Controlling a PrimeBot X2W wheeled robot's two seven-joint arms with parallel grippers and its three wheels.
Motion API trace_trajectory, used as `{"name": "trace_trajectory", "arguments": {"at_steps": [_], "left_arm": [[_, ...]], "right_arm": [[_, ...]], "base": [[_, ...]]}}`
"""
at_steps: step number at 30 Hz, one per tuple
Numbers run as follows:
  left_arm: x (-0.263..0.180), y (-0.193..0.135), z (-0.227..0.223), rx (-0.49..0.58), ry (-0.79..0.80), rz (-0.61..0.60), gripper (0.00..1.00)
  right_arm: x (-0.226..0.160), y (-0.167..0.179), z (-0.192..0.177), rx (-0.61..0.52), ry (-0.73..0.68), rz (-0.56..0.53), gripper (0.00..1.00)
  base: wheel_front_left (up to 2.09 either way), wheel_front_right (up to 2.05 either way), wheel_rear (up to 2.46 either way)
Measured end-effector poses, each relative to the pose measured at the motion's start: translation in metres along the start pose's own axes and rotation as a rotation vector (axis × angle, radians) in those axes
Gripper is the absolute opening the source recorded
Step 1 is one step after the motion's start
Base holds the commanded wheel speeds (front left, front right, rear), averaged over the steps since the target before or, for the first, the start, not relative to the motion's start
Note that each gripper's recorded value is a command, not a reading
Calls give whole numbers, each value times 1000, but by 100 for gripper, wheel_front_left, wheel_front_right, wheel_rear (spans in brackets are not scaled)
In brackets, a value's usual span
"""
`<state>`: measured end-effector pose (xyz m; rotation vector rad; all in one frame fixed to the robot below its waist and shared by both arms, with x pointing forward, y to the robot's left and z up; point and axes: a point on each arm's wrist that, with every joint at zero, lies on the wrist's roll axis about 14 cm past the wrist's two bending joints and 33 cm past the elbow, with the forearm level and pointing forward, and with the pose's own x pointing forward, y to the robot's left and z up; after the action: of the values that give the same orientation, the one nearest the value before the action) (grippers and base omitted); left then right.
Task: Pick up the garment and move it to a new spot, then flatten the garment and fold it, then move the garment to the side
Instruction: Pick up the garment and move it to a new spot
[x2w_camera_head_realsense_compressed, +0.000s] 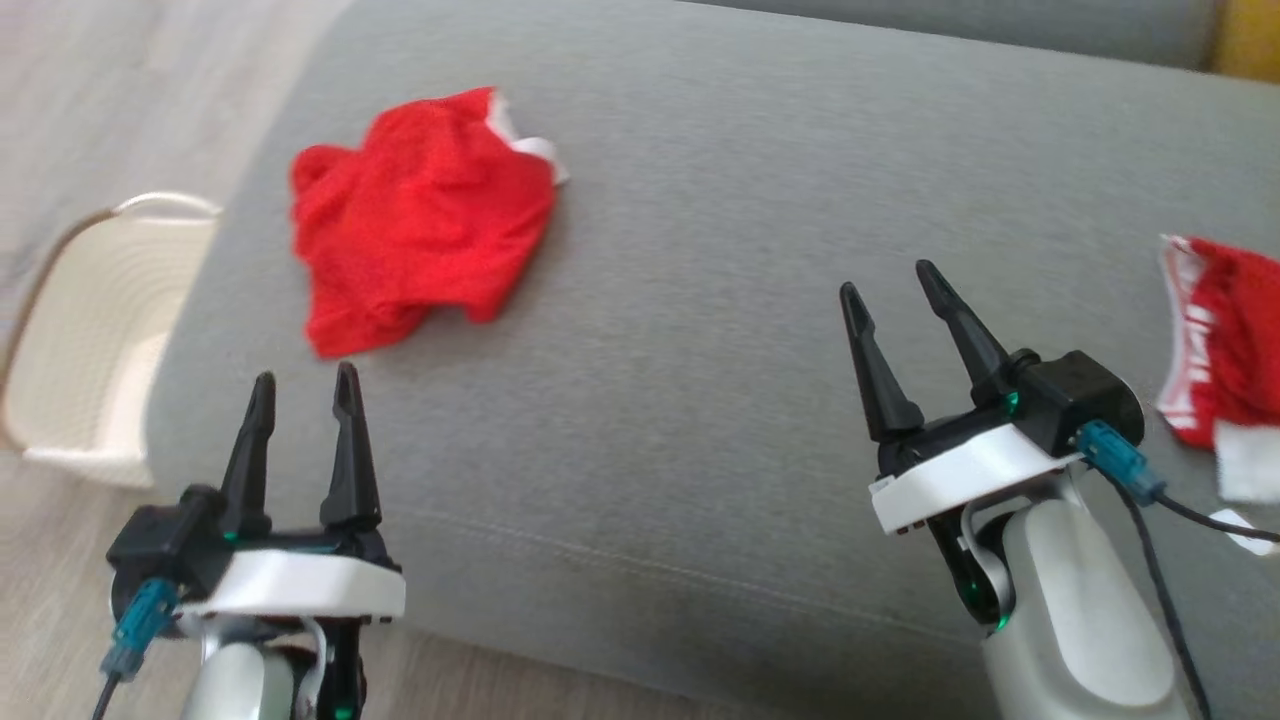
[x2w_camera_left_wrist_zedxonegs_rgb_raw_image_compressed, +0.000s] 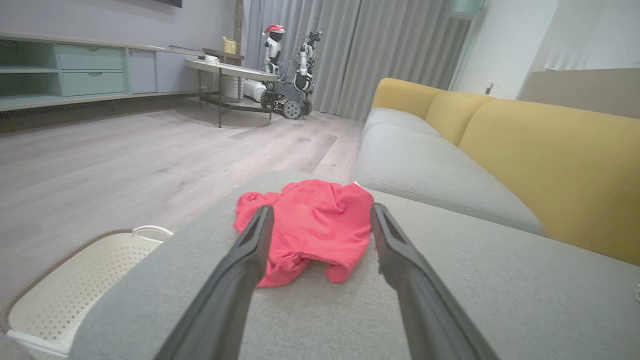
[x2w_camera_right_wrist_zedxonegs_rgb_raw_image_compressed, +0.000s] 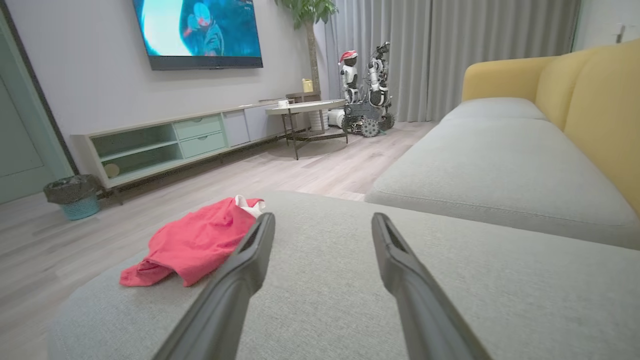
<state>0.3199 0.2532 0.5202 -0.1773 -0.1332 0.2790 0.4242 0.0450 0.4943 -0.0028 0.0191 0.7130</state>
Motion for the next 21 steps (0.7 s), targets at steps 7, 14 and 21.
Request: {"name": "trace_trajectory", "arguments": {"at_steps": [7, 14, 21], "left_arm": [[-18, 28, 8, 17, -13, 87, 100], [-28, 39, 10, 18, -14, 132, 100], [-27, 40, 10, 21, -14, 137, 100]], "right_arm": [[17, 23, 4, 4, -12, 73, 100], [21, 36, 1, 13, -8, 110, 100], [22, 36, -1, 18, -4, 110, 100]], "base": [[0, 0, 0], [0, 0, 0], [0, 0, 0]]}}
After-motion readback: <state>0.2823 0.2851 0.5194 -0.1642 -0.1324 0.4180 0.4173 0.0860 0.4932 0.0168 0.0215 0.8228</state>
